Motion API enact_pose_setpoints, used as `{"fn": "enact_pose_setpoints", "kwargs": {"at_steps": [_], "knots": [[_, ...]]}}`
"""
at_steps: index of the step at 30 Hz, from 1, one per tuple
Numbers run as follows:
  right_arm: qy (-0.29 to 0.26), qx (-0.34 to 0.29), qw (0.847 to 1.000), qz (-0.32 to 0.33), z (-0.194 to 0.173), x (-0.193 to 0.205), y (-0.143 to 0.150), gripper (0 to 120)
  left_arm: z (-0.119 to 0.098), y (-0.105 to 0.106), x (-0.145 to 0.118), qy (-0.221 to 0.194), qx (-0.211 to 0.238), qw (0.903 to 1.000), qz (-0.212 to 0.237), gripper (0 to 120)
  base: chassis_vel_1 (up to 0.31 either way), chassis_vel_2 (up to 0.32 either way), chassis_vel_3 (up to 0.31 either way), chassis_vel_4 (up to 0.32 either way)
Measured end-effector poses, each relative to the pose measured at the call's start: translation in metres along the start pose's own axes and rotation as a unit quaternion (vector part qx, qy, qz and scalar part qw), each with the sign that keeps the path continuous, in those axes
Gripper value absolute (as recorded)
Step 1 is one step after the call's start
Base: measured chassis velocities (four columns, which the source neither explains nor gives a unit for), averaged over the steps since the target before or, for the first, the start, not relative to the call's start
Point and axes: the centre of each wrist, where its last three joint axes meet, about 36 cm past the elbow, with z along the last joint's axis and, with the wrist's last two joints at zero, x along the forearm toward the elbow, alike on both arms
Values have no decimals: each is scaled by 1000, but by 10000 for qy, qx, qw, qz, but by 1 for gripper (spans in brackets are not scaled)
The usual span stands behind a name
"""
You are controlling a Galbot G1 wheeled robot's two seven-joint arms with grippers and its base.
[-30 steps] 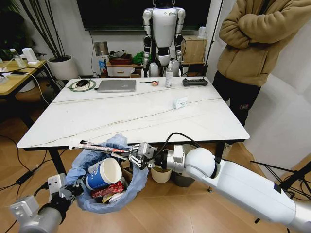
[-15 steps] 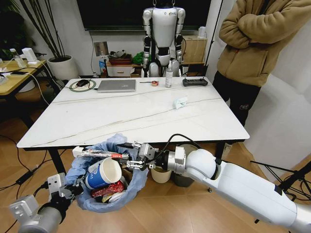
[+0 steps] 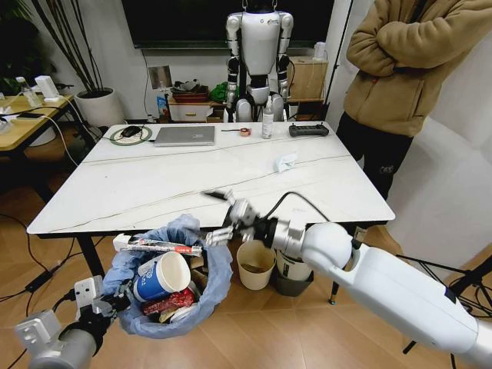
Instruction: Pick up the trash bin and place the trash from the table into it.
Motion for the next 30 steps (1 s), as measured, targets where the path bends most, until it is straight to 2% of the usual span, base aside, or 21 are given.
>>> {"fn": "enact_pose_setpoints", "kwargs": {"at_steps": [3,5,9,11,16,21,27,30], "knots": [[97,-231,9973,686,-1,-2,-11,100,0,-1,0,-5,9,10000,19,0,0,0,0,0],[128,-304,9952,917,1,-4,-14,100,0,-1,0,-9,10,10000,24,0,0,0,0,0],[219,-1021,9752,1949,11,-27,-35,100,-2,-2,1,-37,3,10000,40,0,0,0,0,0],[247,-1095,9727,2029,13,-31,-38,100,-2,-2,2,-42,3,10000,42,0,0,0,0,0],[656,-1481,9529,2564,32,-70,-57,100,-4,-3,3,-67,5,10000,45,0,0,0,0,0],[1071,-1380,9408,2904,48,-89,-68,100,-5,-3,3,-76,6,9999,69,0,0,0,0,0],[1267,-1070,9338,3170,62,-80,-86,100,-8,-1,4,-55,-63,9999,91,0,0,0,0,0],[1479,-889,9257,3366,69,-74,-96,100,-10,0,5,-61,-101,9999,74,0,0,0,0,0]]}}
